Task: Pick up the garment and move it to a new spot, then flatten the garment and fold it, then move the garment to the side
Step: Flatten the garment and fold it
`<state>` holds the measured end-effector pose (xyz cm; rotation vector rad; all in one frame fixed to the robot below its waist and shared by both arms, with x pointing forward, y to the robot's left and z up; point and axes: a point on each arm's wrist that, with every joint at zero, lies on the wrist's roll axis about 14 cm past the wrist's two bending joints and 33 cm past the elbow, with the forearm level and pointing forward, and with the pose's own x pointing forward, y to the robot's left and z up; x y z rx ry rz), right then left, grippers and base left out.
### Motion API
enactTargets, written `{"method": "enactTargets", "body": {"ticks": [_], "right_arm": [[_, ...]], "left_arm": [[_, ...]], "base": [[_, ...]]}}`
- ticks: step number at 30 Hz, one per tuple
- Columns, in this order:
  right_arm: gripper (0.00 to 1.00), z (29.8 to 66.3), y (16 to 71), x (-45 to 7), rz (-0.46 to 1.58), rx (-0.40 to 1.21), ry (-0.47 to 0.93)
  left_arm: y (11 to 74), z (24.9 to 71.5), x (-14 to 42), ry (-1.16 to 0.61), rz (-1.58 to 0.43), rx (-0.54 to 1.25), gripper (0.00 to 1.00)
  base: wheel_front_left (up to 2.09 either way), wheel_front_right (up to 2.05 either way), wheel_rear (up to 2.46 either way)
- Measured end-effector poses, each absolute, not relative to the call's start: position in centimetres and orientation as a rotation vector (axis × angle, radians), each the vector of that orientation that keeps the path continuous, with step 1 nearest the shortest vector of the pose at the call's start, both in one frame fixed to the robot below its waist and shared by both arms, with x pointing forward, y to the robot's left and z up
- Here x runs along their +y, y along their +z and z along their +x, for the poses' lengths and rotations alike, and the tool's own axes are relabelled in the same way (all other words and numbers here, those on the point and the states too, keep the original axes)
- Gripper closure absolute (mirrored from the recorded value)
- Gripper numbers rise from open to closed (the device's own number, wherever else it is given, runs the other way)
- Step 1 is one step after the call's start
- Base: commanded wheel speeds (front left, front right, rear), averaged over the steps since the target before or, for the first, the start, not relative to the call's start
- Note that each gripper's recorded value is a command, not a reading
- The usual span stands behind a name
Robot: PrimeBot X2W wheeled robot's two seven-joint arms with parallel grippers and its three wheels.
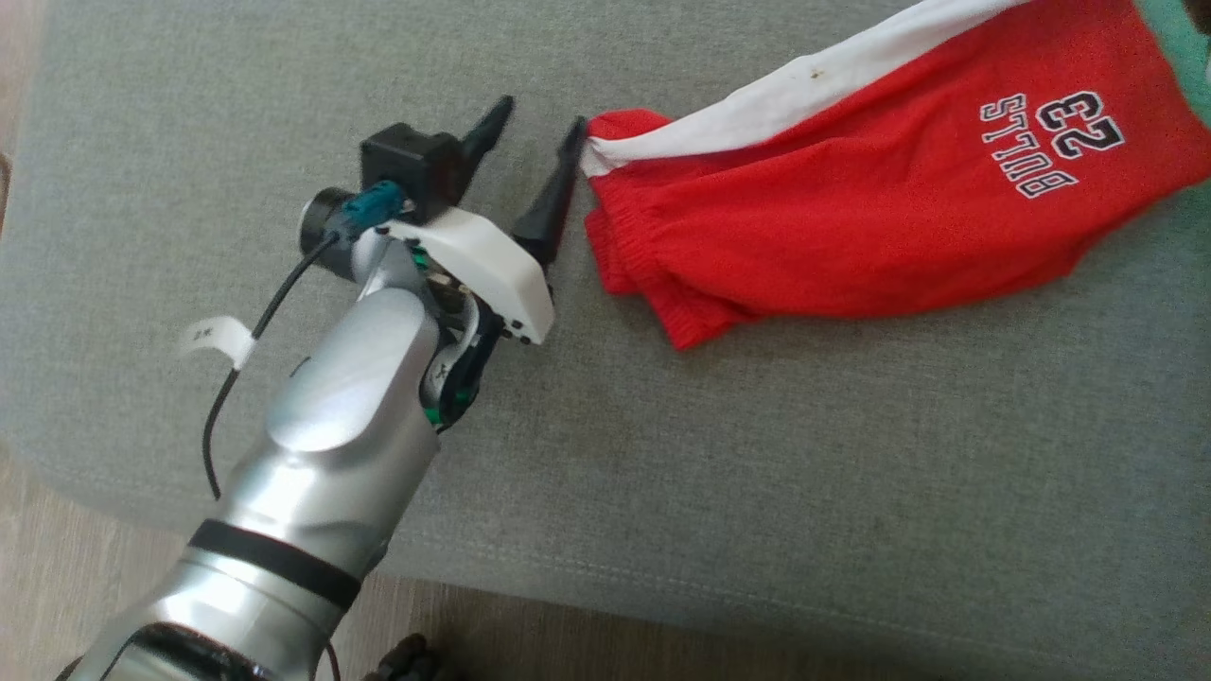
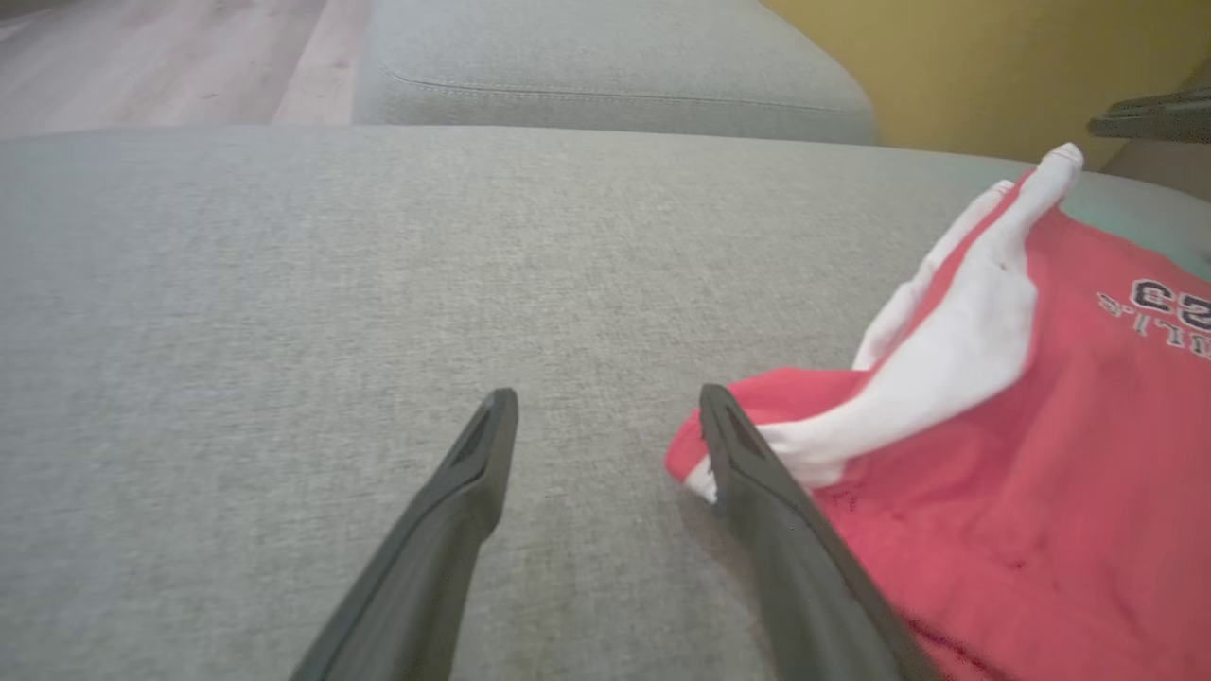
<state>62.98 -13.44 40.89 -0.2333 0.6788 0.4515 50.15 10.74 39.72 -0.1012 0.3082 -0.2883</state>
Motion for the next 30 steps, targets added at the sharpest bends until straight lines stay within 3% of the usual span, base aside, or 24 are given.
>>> {"method": "enactTargets", "body": {"ticks": [5,10,16,21,30], "right_arm": [[0.0,64.0,43.5,-14.4,-0.183,0.509,0.403],[0.0,62.8,45.7,-13.8,-0.114,0.364,0.401],[0.0,59.3,47.5,-14.0,-0.08,0.229,0.4],[0.0,55.0,49.6,-14.9,0.015,0.123,0.356],[0.0,49.3,50.4,-18.9,-0.097,0.054,0.267]], "left_arm": [[40.4,50.7,11.9,-0.223,-0.123,0.284,0.0],[42.7,51.1,12.4,-0.182,-0.154,0.222,0.0],[47.4,50.0,12.7,-0.138,-0.248,0.081,0.0],[48.5,46.0,13.3,-0.089,-0.303,0.038,0.0],[48.4,41.6,12.4,-0.092,-0.362,0.038,0.0]], "base": [[0.0,0.0,0.0],[0.0,0.0,0.0],[0.0,0.0,0.0],[0.0,0.0,0.0],[0.0,0.0,0.0]]}}
